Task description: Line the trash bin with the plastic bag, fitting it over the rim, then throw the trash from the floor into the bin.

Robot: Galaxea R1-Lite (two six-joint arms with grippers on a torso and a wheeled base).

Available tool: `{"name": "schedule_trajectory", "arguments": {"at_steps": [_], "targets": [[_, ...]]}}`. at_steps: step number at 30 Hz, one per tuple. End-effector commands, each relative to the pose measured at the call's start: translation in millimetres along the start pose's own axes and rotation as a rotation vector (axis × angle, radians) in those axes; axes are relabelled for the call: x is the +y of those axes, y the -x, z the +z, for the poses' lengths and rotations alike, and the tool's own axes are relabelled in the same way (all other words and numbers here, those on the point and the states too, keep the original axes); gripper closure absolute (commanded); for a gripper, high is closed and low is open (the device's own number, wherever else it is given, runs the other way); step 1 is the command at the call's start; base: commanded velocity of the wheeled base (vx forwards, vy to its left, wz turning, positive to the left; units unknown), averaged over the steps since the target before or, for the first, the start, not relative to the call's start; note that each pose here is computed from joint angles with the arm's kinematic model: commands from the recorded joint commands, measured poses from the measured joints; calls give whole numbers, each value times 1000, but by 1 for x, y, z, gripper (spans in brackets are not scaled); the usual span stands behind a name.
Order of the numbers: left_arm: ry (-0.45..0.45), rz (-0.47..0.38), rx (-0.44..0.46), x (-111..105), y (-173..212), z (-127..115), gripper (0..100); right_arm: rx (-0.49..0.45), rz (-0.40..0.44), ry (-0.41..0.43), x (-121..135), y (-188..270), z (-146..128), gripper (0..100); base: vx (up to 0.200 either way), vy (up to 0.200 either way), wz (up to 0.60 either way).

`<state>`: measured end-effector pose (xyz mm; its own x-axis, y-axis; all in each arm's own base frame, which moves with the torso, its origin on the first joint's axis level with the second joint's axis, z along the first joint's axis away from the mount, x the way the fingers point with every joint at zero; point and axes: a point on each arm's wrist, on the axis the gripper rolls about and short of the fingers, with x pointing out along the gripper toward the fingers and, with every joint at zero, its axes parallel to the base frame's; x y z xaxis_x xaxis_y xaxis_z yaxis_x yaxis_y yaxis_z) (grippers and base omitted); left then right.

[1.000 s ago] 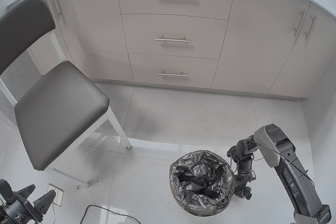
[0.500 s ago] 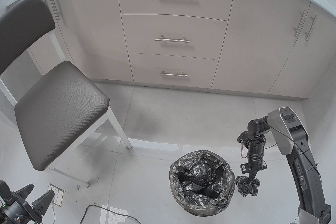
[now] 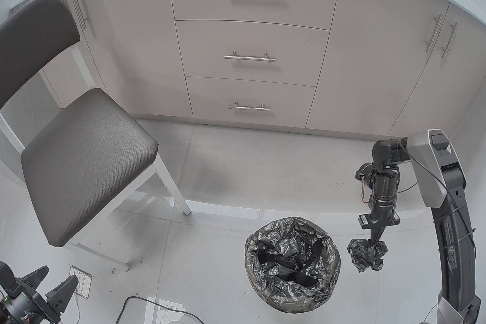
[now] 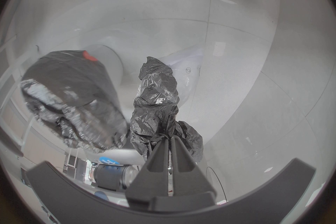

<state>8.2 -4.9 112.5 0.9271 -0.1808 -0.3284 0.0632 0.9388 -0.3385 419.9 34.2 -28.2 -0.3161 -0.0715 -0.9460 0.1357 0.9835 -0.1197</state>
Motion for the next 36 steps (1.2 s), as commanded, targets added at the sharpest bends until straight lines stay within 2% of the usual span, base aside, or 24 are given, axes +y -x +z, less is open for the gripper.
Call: {"name": "schedule_trajectory", "arguments": {"at_steps": [1,6,7,9,12,14,16,18,23,27,31,36], "targets": [[-13,-20,-38,-1,5,-2,0,-110,62,9,-4,73,-34,100,0,0,0],[-22,-33,-84,-1,10,-5,0,-171,77,27,2,113,-64,100,0,0,0],[-27,-38,-100,-1,11,-6,0,-202,83,43,5,129,-79,100,0,0,0],[-31,-44,-112,-1,13,-7,0,-226,87,61,8,142,-91,100,0,0,0],[-50,-100,-112,0,15,-12,0,-264,87,114,18,167,-124,100,0,0,0],[-63,-133,-115,2,16,-16,0,-279,89,133,21,174,-135,100,0,0,0],[-90,-215,-119,6,18,-25,0,-306,92,166,29,187,-156,100,0,0,0],[-97,-242,-133,7,20,-28,0,-319,91,189,35,193,-169,100,0,0,0],[-87,-183,-168,8,20,-29,0,-337,83,232,50,197,-186,100,0,0,0],[-75,-64,-217,10,21,-29,0,-347,78,281,66,197,-197,100,0,0,0],[-71,-39,-227,10,21,-29,0,-343,71,313,80,193,-200,100,0,0,0],[-59,73,-310,8,23,-32,0,-341,59,358,102,184,-204,100,0,0,0]]}}
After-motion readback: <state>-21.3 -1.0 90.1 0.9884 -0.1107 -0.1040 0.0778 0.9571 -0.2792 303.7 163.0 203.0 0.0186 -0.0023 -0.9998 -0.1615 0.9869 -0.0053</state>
